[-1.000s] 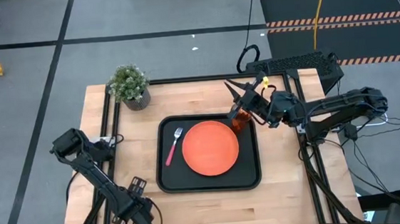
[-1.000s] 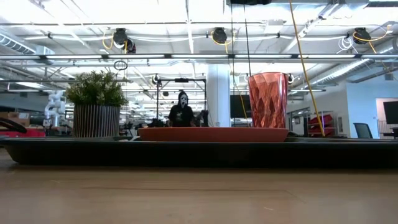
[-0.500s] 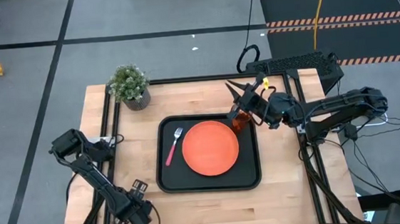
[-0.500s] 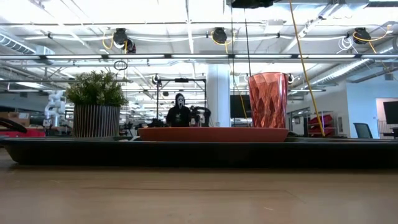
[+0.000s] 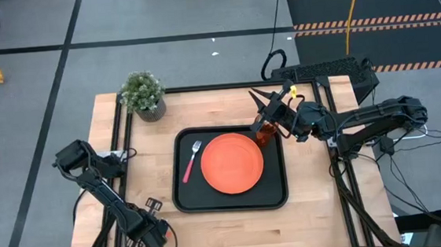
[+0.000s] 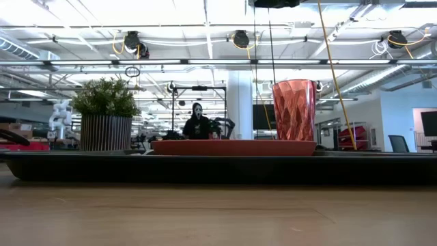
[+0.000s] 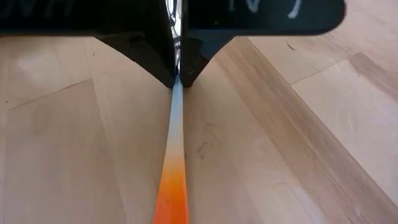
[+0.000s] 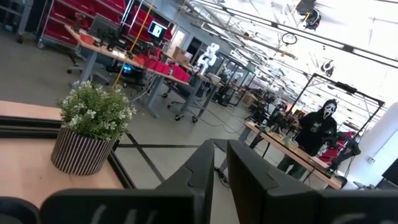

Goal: Pick and place plate/cup/fork/spoon on tray
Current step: Put the orange spoon on the black tray in between the orange plate and pink fork

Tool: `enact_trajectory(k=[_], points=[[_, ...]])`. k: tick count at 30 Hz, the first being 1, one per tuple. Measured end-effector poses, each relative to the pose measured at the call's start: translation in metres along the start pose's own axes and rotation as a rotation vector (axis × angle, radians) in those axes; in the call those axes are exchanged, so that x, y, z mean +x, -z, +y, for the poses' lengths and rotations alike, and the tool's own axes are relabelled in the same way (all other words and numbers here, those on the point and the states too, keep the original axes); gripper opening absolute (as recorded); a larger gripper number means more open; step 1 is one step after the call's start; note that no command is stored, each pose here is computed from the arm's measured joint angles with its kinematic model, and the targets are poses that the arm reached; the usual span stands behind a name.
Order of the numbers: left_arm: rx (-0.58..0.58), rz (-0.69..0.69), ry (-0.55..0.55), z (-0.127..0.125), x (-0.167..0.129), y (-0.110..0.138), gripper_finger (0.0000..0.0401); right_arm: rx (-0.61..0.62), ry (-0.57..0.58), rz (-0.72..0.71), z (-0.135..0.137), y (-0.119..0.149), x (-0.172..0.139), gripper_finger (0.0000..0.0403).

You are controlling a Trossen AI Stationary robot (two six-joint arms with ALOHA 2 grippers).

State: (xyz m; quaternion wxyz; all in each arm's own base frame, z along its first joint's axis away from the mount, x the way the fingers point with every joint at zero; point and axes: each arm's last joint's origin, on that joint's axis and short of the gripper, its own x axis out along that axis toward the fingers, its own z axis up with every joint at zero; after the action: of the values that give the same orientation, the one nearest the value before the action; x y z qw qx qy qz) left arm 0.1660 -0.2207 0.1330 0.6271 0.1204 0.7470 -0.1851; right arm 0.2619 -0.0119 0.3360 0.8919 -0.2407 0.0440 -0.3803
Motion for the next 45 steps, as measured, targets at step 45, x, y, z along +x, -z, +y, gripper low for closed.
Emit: enact_trajectory(k=[45], points=[[0.933,0.172,-0.486,0.180,-0.084,-0.048,0.0003,-0.089,0.016,0.159,0.030,0.025,-0.029,0.0036]])
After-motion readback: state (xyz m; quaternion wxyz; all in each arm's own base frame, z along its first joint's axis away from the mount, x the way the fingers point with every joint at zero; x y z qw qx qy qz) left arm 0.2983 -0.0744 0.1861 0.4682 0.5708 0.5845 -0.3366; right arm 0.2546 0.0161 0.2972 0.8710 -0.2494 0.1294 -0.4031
